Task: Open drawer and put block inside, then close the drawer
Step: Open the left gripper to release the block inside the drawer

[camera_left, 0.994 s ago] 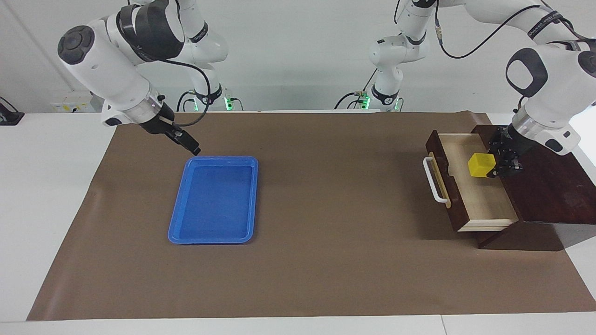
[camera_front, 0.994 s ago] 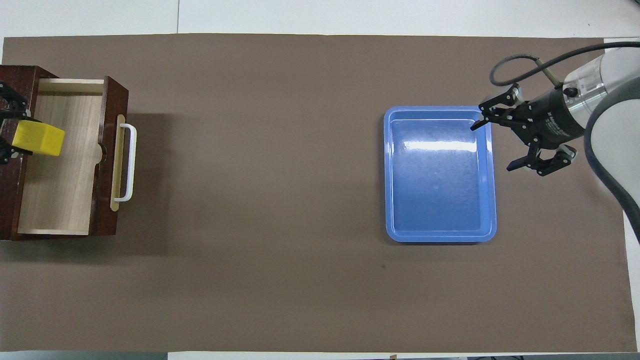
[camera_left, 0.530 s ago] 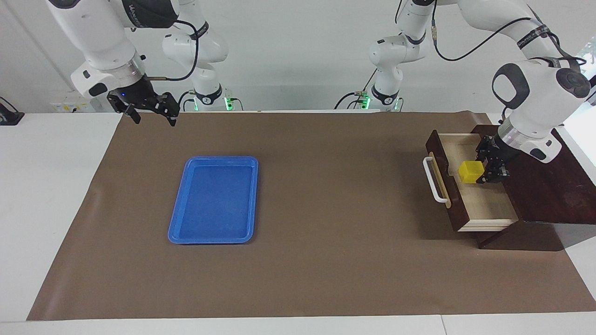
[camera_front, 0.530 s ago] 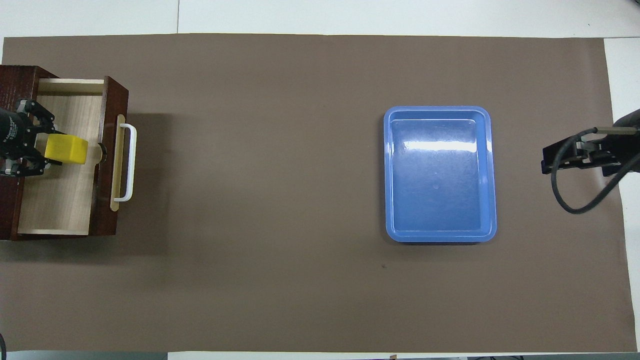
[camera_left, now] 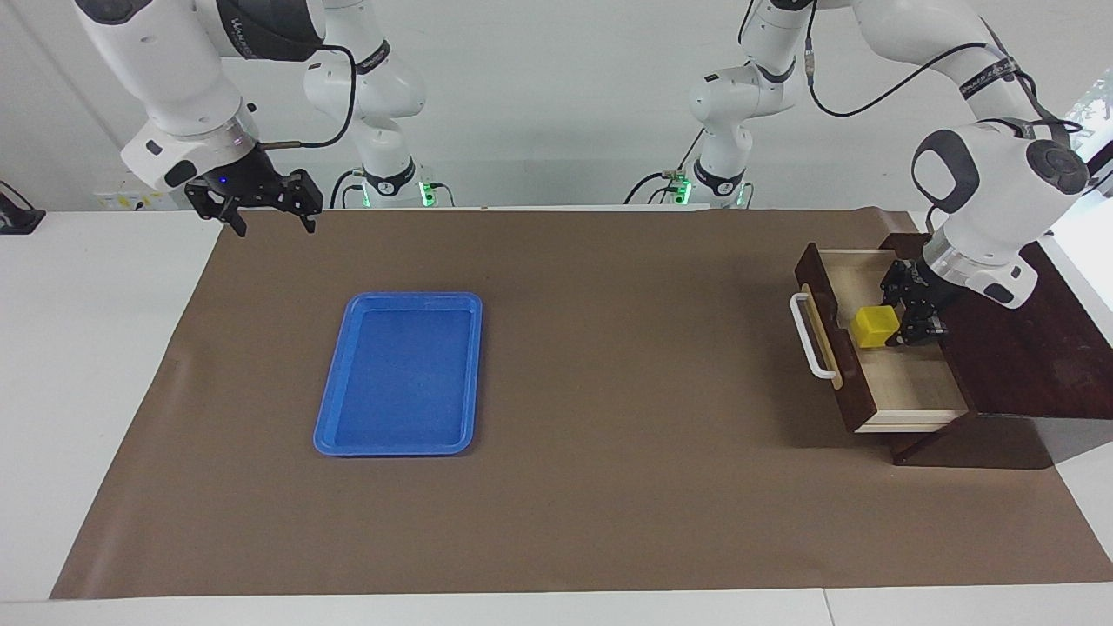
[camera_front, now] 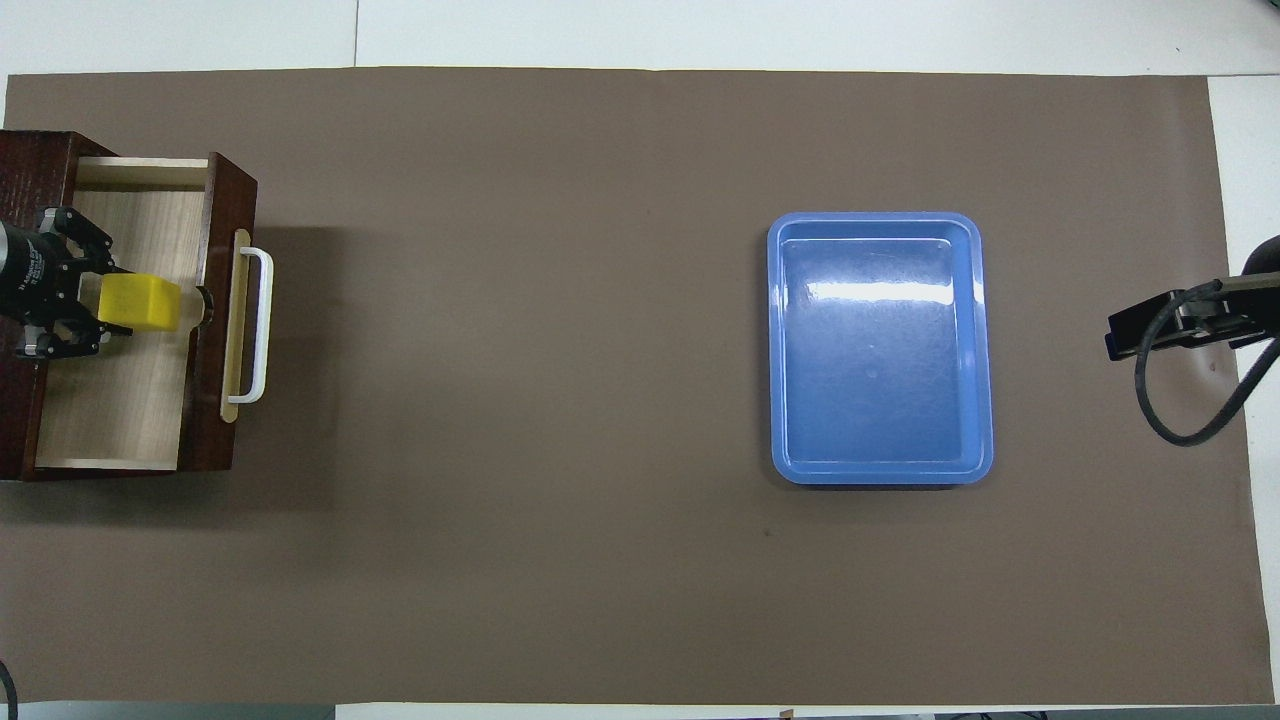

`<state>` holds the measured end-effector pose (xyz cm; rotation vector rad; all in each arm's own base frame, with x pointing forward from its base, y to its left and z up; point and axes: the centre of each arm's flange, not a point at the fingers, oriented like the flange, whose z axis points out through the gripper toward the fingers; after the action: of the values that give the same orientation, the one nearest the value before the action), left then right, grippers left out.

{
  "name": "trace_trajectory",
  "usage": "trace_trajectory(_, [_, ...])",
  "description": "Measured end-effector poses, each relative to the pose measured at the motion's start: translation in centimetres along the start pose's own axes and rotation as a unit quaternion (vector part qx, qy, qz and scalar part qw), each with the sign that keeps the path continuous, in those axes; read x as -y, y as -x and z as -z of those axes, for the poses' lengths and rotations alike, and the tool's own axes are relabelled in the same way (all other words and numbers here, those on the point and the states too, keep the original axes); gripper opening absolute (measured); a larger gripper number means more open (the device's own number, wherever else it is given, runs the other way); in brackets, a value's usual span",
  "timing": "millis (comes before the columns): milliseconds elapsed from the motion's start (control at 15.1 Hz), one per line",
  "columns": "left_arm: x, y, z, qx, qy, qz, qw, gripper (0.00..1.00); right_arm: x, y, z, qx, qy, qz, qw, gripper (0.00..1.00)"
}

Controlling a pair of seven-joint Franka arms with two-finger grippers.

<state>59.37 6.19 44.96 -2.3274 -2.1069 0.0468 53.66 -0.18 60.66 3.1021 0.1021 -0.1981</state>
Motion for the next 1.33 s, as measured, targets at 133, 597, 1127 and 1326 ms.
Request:
trace_trajectory(133, [0.3, 0.2, -0.7, 0.001, -0.002, -0.001, 1.000, 0.55, 0.0, 0.0, 0.0, 0.000, 0.000, -0.001, 1.000, 1.00])
trace_trajectory(597, [1.3, 0.7, -1.4, 0.001, -0.004, -0.003, 1.000, 0.55, 0.0, 0.1, 0.8, -0.009, 0.000, -0.015, 1.000, 1.00])
trace_trajectory(1127, [1.7, 1.4, -0.9, 0.000, 0.005, -0.003, 1.000, 0.84, 0.0, 0.1, 1.0, -0.011, -0.001, -0.019, 1.000, 1.00])
trace_trajectory(1326, [1.2, 2.9, 3.2, 0.000, 0.006, -0.013, 1.000, 1.00, 0.1, 0.1, 1.0, -0.011, -0.001, -0.018, 1.000, 1.00])
